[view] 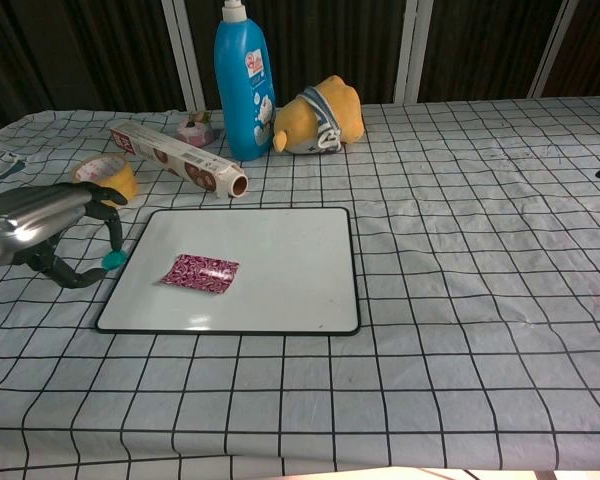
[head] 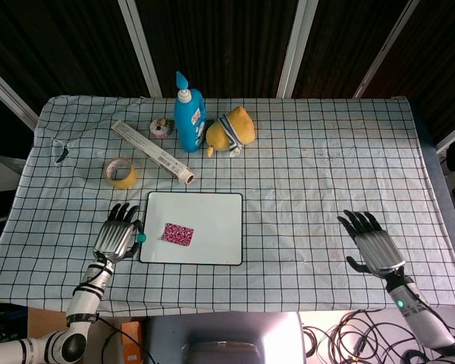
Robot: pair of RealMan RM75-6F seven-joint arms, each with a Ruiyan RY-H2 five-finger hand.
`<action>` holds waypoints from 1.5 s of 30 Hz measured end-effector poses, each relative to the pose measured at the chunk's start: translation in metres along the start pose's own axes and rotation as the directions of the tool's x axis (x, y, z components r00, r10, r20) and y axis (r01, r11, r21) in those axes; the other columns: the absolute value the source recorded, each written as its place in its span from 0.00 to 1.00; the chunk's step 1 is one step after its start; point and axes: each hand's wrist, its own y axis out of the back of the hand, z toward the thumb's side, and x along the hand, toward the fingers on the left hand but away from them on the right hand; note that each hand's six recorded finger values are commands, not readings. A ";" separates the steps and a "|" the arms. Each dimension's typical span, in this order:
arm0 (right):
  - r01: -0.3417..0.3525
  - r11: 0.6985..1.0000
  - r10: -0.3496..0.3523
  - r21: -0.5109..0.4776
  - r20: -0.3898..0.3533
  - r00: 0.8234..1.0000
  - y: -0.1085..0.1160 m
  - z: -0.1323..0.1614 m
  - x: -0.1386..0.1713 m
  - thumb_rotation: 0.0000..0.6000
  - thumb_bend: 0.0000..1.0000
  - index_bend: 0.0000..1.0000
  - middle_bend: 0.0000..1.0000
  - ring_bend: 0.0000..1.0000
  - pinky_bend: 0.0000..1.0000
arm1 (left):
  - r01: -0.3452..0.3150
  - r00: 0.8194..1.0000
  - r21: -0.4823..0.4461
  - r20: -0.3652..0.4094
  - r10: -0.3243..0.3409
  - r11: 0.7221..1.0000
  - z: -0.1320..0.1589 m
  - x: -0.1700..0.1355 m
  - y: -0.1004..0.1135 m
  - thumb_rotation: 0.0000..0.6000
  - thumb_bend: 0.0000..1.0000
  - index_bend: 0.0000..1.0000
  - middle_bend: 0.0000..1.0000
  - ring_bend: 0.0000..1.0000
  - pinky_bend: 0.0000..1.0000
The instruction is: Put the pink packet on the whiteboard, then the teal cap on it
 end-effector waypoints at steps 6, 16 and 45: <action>-0.007 1.000 0.007 -0.020 0.013 1.000 0.000 -0.007 -0.001 1.00 0.25 0.00 0.00 0.00 0.00 | -0.001 0.998 -0.009 0.059 0.001 1.000 0.046 0.019 -0.005 1.00 0.36 0.51 0.10 0.00 0.04; -0.007 0.999 0.008 -0.039 0.033 0.999 0.002 -0.019 0.000 1.00 0.25 0.00 0.00 0.00 0.00 | 0.025 0.997 0.003 0.068 -0.025 1.000 0.074 0.046 -0.020 1.00 0.36 0.50 0.10 0.00 0.04; 0.204 0.979 -0.204 0.017 0.050 0.978 0.027 -0.013 0.075 1.00 0.26 0.00 0.00 0.00 0.00 | -0.145 0.989 0.002 0.036 0.144 0.989 -0.019 -0.063 0.025 1.00 0.36 0.01 0.04 0.00 0.00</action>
